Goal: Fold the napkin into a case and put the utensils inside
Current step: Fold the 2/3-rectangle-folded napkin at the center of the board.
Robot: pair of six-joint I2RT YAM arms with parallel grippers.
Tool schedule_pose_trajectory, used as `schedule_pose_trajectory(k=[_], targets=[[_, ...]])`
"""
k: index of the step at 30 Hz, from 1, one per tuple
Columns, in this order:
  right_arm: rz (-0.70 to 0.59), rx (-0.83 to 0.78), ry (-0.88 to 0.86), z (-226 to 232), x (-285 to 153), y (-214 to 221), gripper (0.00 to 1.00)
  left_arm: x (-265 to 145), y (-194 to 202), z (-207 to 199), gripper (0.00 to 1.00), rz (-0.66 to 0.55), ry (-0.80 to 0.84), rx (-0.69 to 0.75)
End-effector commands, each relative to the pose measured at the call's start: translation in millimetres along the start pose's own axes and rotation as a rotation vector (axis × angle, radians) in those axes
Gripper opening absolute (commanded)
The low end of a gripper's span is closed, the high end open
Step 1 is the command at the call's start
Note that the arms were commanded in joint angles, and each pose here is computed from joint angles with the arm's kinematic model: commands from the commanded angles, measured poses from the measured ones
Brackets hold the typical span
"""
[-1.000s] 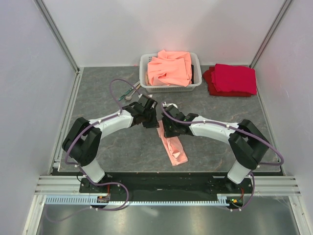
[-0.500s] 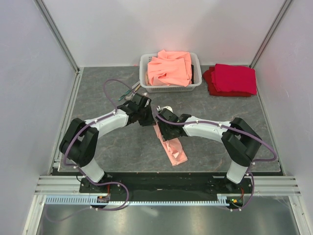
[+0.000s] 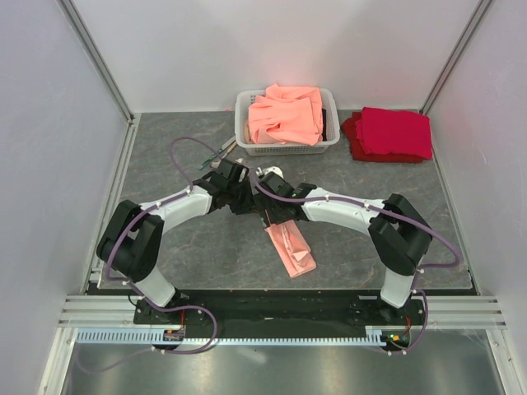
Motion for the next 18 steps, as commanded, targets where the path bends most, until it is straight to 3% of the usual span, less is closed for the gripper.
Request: schedule_pose_trajectory(k=[1,11,18], targets=[[0.012,-0.053,-0.056,17,10,-3,0.73,-11,-13,0,0.03,-0.059,0.023,-0.001],[0.047,-0.094,-0.125,30,9,10,0.7,-13,-9,15,0.03,-0.06,0.005,-0.055],[0.014,0.087,-0.29,14,-25,-15,0.75,-17,-9,6,0.03,-0.069,0.079,-0.064]])
Point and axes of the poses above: each gripper's point midway between its finger pads, its own x axis out along the fingers, its own z axis along the line the jaws close on, y = z × x, the point moved 5 cm from there along -x, back along the fingers, and after that the axes turned 15 degrees about x, right-handed, at the moved point
